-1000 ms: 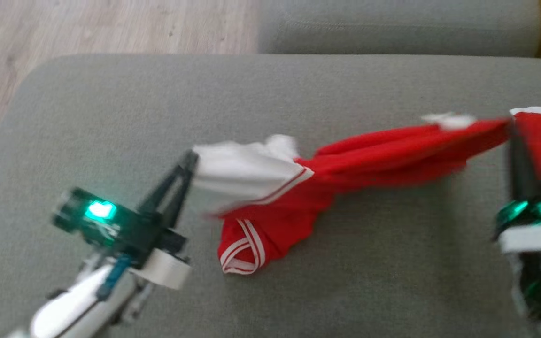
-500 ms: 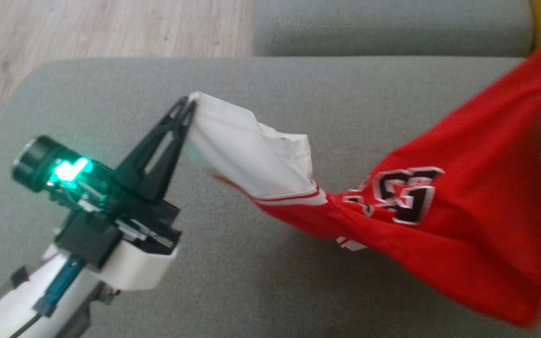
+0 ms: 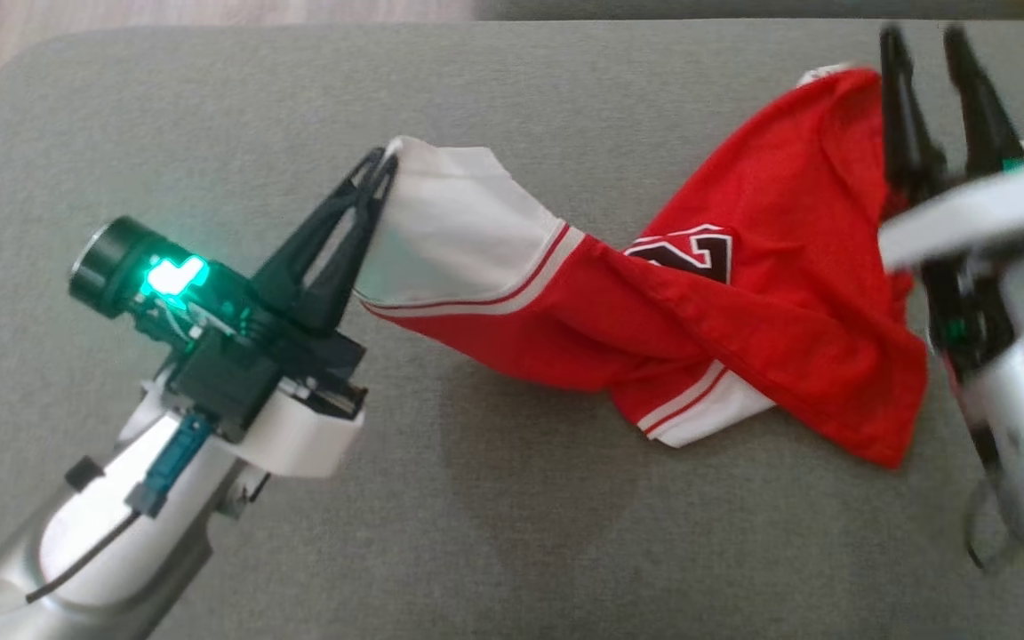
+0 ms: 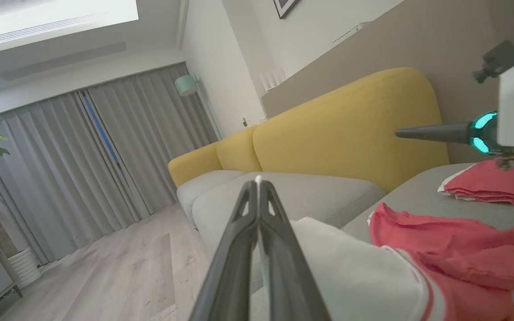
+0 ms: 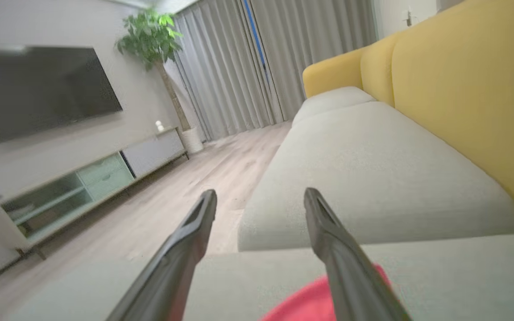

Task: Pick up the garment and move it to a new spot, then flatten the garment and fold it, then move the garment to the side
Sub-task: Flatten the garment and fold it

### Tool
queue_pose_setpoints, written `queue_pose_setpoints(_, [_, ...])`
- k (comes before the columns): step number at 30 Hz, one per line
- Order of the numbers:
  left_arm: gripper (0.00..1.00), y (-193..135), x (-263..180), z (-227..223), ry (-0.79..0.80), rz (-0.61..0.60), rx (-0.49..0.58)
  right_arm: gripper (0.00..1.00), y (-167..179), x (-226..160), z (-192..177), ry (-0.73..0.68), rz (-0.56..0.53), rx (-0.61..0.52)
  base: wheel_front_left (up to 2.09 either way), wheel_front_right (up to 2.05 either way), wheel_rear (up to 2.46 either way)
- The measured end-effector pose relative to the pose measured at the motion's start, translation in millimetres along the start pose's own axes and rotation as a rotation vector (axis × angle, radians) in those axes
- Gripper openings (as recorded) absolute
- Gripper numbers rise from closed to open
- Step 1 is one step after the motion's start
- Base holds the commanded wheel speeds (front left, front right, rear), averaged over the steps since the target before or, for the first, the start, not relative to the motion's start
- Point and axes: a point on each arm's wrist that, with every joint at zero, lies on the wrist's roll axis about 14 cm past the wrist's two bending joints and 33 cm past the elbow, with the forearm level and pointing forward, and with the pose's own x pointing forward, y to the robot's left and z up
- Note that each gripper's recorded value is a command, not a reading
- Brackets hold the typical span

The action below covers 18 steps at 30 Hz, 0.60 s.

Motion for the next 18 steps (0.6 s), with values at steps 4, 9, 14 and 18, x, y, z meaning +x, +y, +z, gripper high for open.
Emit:
queue_pose_setpoints(4, [0.0,7,4,-3,0.002,0.021,0.009,1.0,-22,-48,-23,0.075,-0.005,-0.119,0.0,0.0,0.0])
queue_pose_setpoints(9, [0.0,7,2,-7,0.009,0.029,0.008,1.0,-31,-117,-58,0.186,-0.027,-0.161,0.0,0.0,0.0])
queue_pose_setpoints(14, [0.0,9,1,-11,0.015,0.037,0.007,1.0,-28,-182,-96,0.344,-0.117,-0.047,0.0,0.0,0.0])
queue_pose_setpoints(18, [0.0,7,0,-17,0.028,0.031,0.006,1.0,-19,-213,-121,0.443,-0.182,0.053,0.0,0.0,0.0])
